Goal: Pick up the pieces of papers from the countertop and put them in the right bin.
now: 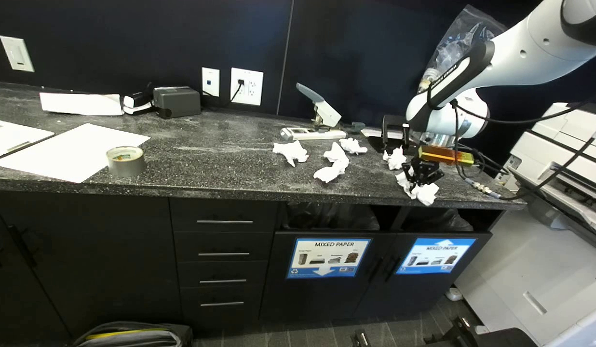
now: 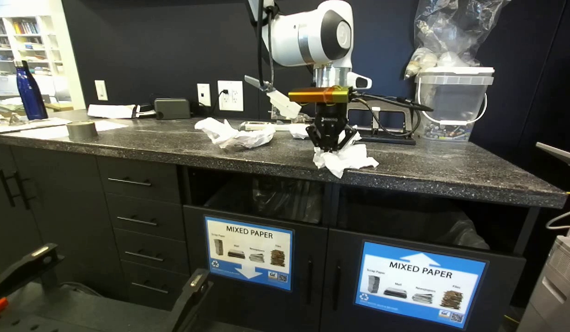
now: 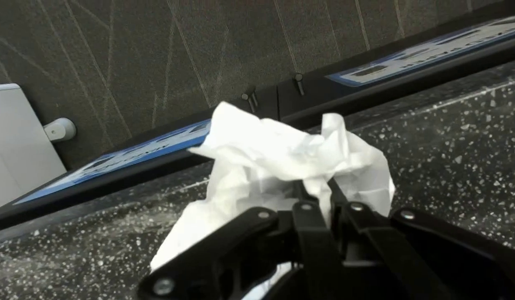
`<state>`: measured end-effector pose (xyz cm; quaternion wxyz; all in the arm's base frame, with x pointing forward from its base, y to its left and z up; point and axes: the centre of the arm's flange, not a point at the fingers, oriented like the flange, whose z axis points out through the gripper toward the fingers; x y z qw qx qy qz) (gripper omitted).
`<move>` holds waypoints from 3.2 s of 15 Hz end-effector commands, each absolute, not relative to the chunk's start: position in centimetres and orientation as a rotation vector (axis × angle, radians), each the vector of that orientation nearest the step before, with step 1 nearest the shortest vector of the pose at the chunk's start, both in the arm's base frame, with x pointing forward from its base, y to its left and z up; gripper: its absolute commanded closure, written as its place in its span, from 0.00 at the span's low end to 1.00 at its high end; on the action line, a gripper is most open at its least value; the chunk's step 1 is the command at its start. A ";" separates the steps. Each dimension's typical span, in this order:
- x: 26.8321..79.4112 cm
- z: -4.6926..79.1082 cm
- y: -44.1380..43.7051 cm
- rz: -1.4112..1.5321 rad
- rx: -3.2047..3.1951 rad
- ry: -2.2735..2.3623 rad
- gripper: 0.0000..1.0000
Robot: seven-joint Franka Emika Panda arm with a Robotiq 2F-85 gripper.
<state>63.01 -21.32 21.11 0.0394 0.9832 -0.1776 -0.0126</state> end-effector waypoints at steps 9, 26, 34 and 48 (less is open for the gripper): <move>50.6 25.6 -28.3 -0.192 3.127 -0.224 0.90; 41.0 16.3 -41.7 0.211 3.046 0.487 0.90; 44.9 10.3 -44.7 0.582 3.007 0.706 0.89; 53.1 1.9 -45.7 0.777 2.923 0.810 0.90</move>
